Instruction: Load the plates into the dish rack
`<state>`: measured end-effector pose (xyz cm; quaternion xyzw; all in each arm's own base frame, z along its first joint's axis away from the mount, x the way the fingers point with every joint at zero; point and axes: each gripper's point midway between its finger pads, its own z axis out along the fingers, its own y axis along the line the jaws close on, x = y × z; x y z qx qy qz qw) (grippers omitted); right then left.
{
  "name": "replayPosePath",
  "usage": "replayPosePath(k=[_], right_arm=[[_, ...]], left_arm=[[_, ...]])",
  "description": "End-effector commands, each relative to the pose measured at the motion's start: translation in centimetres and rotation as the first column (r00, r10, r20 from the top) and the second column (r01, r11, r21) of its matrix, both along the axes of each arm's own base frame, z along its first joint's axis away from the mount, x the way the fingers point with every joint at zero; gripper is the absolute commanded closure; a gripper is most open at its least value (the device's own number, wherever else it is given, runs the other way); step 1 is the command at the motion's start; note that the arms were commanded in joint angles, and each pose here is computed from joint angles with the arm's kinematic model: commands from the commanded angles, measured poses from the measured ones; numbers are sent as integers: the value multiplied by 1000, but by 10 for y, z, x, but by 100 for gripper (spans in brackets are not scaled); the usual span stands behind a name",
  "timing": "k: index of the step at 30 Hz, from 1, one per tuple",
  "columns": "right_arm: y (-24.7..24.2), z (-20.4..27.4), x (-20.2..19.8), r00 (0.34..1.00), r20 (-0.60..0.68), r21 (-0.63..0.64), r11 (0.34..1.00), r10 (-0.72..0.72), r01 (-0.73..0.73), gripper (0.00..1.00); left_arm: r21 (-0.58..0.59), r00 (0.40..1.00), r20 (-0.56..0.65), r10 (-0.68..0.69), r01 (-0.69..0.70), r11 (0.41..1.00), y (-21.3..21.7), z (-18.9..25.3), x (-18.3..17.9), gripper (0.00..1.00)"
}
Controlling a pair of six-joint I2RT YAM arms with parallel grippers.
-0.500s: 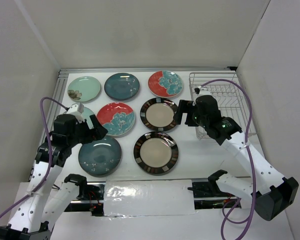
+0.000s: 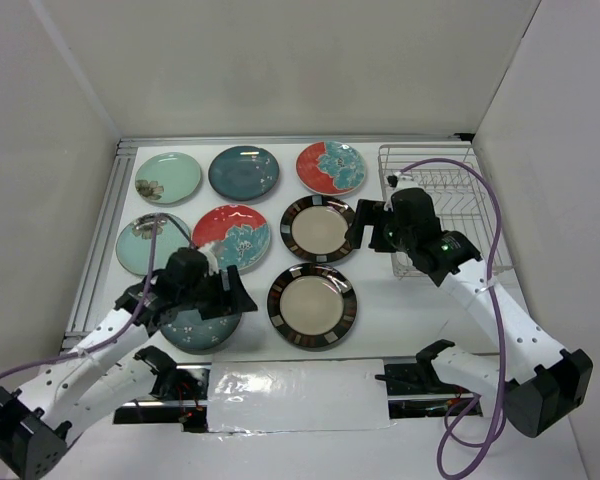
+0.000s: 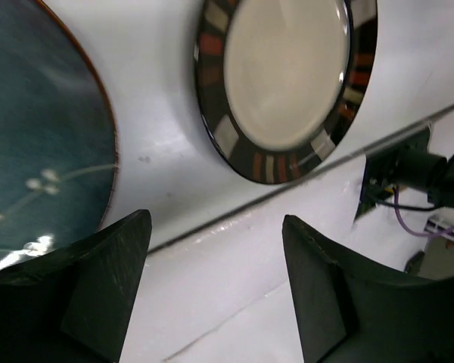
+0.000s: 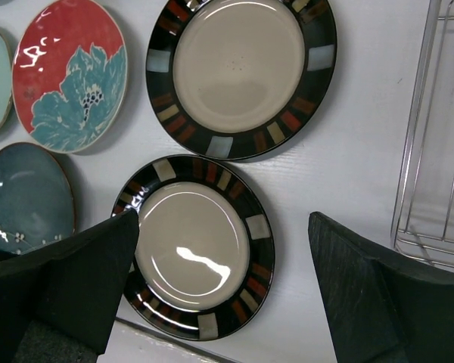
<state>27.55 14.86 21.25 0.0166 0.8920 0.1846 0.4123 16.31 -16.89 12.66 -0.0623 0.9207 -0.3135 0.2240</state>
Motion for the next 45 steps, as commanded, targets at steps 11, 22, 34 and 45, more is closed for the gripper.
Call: replayPosePath(k=[11, 22, 34, 45], right_arm=[[11, 2, -4, 999, -8, 79, 996, 53, -52, 1], [14, 3, -6, 997, -12, 90, 994, 71, -69, 1], [11, -11, -11, 997, -41, 85, 994, 69, -65, 1], [10, -12, -13, 997, -33, 88, 994, 69, -66, 1]], left_arm=[[-214, 993, -69, 101, -113, 970, -74, -47, -9, 32], [-239, 979, -113, 172, -195, 951, -92, -79, 4, 38], [-277, 948, -202, 246, -296, 914, -92, -112, 2, 46], [-268, 932, -227, 282, -338, 902, -74, -121, -9, 100]])
